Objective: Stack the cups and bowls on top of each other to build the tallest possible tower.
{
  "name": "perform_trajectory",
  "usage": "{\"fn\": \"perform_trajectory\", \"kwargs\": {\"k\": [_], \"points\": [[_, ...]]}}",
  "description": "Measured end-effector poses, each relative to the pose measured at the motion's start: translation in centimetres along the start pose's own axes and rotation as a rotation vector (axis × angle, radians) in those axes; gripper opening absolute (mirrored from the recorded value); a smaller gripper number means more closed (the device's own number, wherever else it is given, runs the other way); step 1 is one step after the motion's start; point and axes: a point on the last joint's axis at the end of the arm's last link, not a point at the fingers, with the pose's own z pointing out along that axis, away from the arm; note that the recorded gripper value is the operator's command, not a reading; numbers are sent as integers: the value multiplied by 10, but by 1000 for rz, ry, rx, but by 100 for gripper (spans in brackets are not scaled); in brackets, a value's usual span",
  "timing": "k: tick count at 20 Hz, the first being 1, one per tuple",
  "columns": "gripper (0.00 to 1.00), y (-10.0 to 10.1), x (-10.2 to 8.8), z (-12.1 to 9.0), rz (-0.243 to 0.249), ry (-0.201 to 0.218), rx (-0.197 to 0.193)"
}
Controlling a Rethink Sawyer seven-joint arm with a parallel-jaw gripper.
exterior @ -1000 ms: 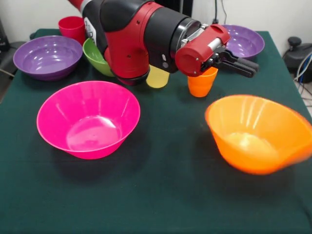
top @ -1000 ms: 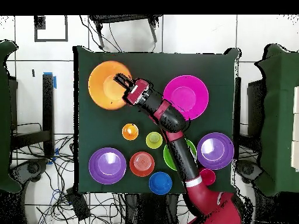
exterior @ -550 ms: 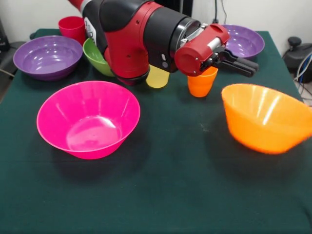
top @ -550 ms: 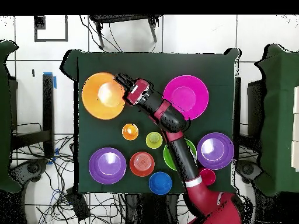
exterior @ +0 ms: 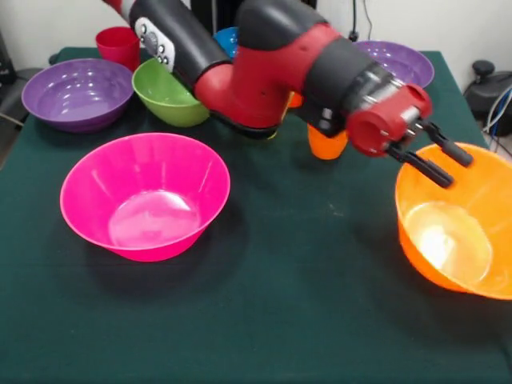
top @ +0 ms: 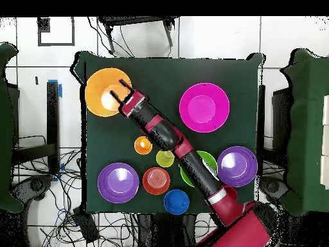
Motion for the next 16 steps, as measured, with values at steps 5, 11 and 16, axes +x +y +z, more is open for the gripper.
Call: {"fn": "perform_trajectory", "kwargs": {"k": [5, 11, 16], "points": [[100, 67, 16, 30, -4, 155, -65], [100, 111, 16, 39, 44, 316, -116], [100, 107, 12, 37, 28, 385, -99]]}}
